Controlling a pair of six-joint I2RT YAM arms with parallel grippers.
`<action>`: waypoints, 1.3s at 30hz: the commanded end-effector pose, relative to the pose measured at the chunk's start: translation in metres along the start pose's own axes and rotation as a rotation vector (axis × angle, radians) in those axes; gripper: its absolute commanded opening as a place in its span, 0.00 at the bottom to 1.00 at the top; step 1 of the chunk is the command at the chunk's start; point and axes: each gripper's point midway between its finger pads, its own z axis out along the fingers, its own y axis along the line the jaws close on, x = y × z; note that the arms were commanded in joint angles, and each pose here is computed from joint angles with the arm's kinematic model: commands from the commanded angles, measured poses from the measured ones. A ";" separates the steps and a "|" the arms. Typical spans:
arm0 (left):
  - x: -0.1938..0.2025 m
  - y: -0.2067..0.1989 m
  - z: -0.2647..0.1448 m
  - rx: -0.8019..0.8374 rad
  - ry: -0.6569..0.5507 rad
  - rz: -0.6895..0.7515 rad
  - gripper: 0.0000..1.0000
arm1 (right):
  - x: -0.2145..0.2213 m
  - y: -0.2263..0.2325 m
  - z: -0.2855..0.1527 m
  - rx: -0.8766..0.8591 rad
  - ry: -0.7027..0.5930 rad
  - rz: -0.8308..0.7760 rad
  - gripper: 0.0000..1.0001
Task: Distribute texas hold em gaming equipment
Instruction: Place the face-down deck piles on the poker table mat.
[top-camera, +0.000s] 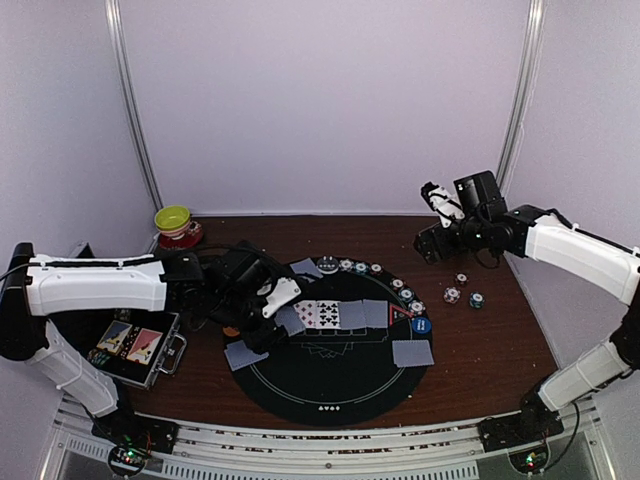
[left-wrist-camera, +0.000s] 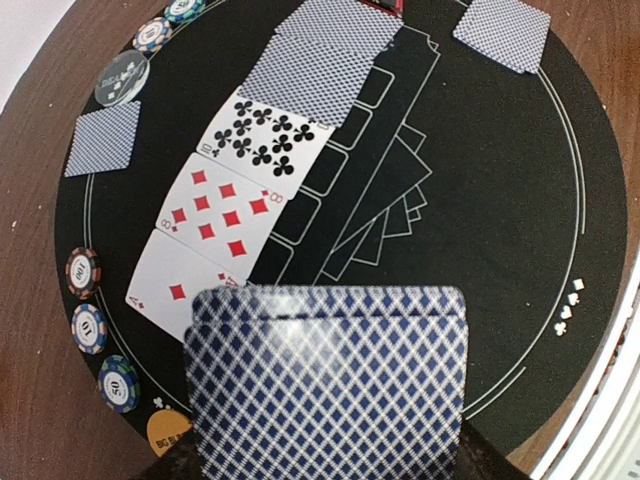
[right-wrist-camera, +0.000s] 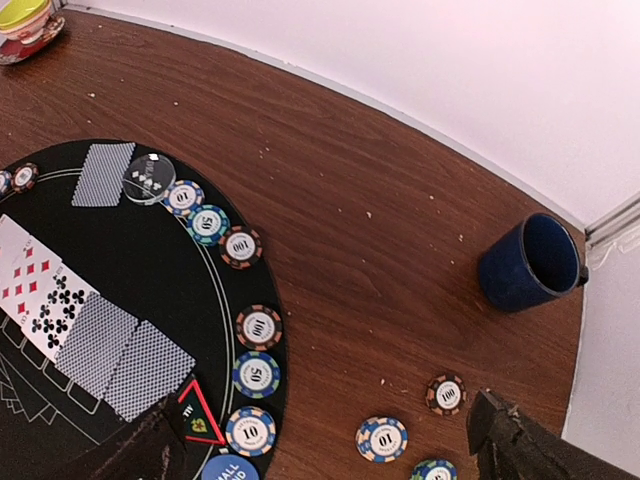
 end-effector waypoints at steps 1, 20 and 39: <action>-0.028 -0.027 0.004 0.103 -0.058 0.065 0.66 | 0.003 -0.020 -0.016 0.025 -0.042 0.023 1.00; -0.001 -0.131 0.077 0.276 0.091 0.112 0.66 | 0.010 -0.048 -0.037 0.076 -0.100 0.062 1.00; 0.019 -0.144 0.088 0.298 0.124 0.115 0.68 | 0.017 -0.051 -0.031 0.085 -0.085 0.065 1.00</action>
